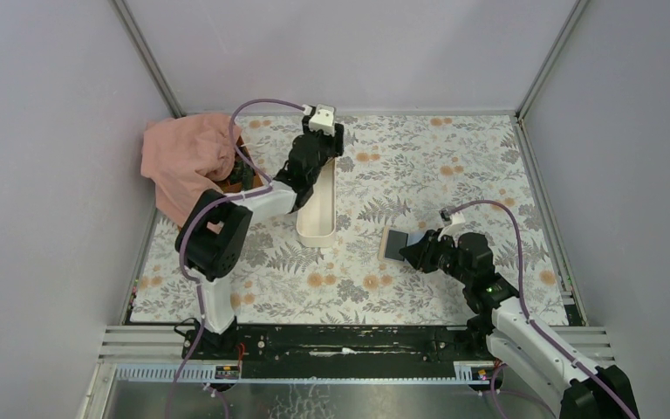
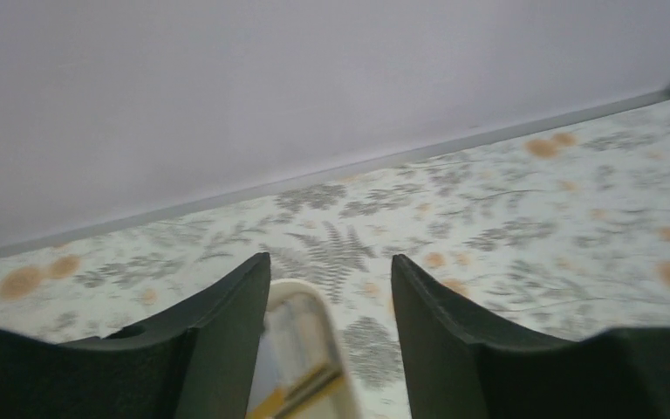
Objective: Take the credit cards out of the card holder
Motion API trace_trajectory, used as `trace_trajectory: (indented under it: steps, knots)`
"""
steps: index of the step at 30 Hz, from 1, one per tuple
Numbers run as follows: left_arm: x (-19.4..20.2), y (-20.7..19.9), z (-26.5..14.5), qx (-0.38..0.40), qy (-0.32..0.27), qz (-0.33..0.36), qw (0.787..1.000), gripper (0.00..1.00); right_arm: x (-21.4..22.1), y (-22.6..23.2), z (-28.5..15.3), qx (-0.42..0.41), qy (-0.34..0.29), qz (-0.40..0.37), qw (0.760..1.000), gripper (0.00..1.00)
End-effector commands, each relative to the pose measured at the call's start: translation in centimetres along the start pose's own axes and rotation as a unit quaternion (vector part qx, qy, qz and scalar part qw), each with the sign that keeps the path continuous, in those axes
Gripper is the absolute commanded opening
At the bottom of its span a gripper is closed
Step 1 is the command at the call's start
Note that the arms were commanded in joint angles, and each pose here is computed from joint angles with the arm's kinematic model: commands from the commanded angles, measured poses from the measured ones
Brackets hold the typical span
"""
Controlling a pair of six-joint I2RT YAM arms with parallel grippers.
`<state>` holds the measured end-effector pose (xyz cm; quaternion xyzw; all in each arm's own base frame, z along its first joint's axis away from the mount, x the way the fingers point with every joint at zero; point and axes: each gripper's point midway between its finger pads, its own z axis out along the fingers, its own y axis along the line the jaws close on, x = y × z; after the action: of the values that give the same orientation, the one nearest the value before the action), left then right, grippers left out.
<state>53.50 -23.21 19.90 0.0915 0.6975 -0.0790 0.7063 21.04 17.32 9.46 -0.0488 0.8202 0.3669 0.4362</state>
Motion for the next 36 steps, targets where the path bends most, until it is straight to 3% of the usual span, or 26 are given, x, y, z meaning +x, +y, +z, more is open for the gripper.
trace_trajectory:
  steps: [1, 4, 6, 8, 11, 12, 15, 19, 23, 30, 36]
  knots:
    - [-0.6, -4.5, -2.8, 0.06, 0.019, -0.047, 0.997, 0.63, -2.8, -0.4, 0.2, 0.031, -0.042, -0.002, 0.999, 0.27]
    - [1.2, -9.3, -5.5, 0.083, 0.045, -0.032, 0.995, 0.64, -2.7, -2.2, 0.2, 0.083, -0.041, 0.011, 0.996, 0.28]
    - [2.2, -12.0, -7.6, 0.098, 0.056, -0.034, 0.993, 0.57, -2.8, -2.9, 0.1, 0.104, -0.041, 0.018, 0.994, 0.28]
    - [2.7, -14.5, -9.9, 0.133, 0.066, -0.06, 0.987, 0.42, -2.7, -3.5, 0.1, 0.122, -0.041, 0.027, 0.991, 0.28]
    - [3.4, -17.8, -13.8, 0.22, 0.093, -0.135, 0.962, 0.02, -2.6, -4.0, 0.2, 0.133, -0.046, 0.04, 0.989, 0.28]
    - [4.3, -18.2, -15.1, 0.238, 0.11, -0.16, 0.952, 0.0, -2.6, -3.8, 0.3, 0.126, -0.046, 0.043, 0.99, 0.27]
    - [5.8, -18.9, -17.4, 0.267, 0.14, -0.203, 0.932, 0.0, -2.5, -3.3, 0.8, 0.106, -0.051, 0.059, 0.991, 0.22]
    - [8.2, -19.9, -20.1, 0.305, 0.184, -0.239, 0.903, 0.0, -2.4, -4.5, 1.3, 0.131, -0.057, 0.082, 0.986, 0.08]
    - [8.9, -21.7, -22.4, 0.351, 0.201, -0.286, 0.868, 0.0, -2.5, -4.0, 2.1, 0.114, -0.049, 0.091, 0.988, 0.04]
    - [11.0, -24.4, -23.9, 0.383, 0.234, -0.286, 0.847, 0.0, -1.3, -5.9, 2.4, 0.131, -0.032, 0.11, 0.985, 0.07]
    - [12.5, -24.5, -24.2, 0.369, 0.252, -0.293, 0.845, 0.0, 1.0, -7.8, 2.4, 0.143, 0.007, 0.146, 0.979, 0.1]
